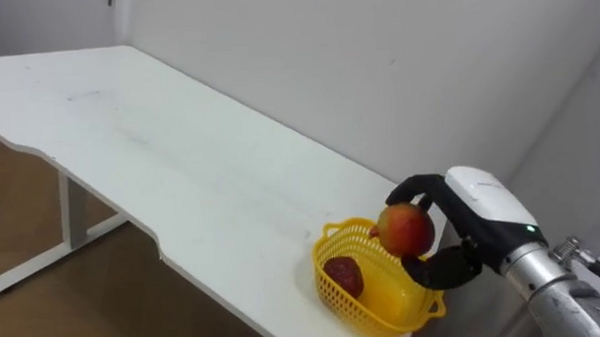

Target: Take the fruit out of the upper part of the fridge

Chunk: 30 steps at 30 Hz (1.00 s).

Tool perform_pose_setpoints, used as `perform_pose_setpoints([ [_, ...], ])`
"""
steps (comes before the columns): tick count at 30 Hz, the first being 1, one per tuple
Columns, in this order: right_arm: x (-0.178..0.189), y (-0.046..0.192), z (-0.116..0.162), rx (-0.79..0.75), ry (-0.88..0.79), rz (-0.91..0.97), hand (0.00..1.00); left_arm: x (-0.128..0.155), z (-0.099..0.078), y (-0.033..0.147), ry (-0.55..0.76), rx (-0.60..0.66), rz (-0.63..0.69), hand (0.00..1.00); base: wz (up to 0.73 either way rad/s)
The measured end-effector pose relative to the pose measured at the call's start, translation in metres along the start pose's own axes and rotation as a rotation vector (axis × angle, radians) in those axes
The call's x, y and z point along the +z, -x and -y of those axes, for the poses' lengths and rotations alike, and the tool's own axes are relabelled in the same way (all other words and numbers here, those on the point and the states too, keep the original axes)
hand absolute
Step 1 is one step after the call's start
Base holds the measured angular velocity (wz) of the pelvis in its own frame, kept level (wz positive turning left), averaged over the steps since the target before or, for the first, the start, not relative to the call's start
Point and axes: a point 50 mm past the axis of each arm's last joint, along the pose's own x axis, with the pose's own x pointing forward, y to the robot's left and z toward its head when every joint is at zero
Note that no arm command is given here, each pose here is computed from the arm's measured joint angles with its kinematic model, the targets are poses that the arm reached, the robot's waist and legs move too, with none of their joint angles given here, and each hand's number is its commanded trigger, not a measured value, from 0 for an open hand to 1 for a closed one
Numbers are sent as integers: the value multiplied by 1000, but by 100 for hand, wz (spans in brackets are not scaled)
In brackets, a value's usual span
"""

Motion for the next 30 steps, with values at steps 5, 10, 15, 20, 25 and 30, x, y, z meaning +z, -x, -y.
perform_pose_setpoints([
  [5,-6,1,7,-17,24,-21,100,-4,0,1,-3,2,-12,0,-4],
  [10,-7,1,8,-22,-12,-29,100,-3,-1,1,-5,6,-10,0,3],
  [15,-19,2,5,-7,-50,-77,100,1,-2,1,-44,0,-2,0,5],
  [20,-30,4,1,9,-41,-122,100,-1,2,1,-81,-17,-16,0,0],
  [25,-32,4,0,4,-35,-135,100,2,-1,1,-116,-14,-18,0,6],
  [30,-33,9,-18,53,-19,-143,100,11,-7,1,-125,8,8,0,-1],
])
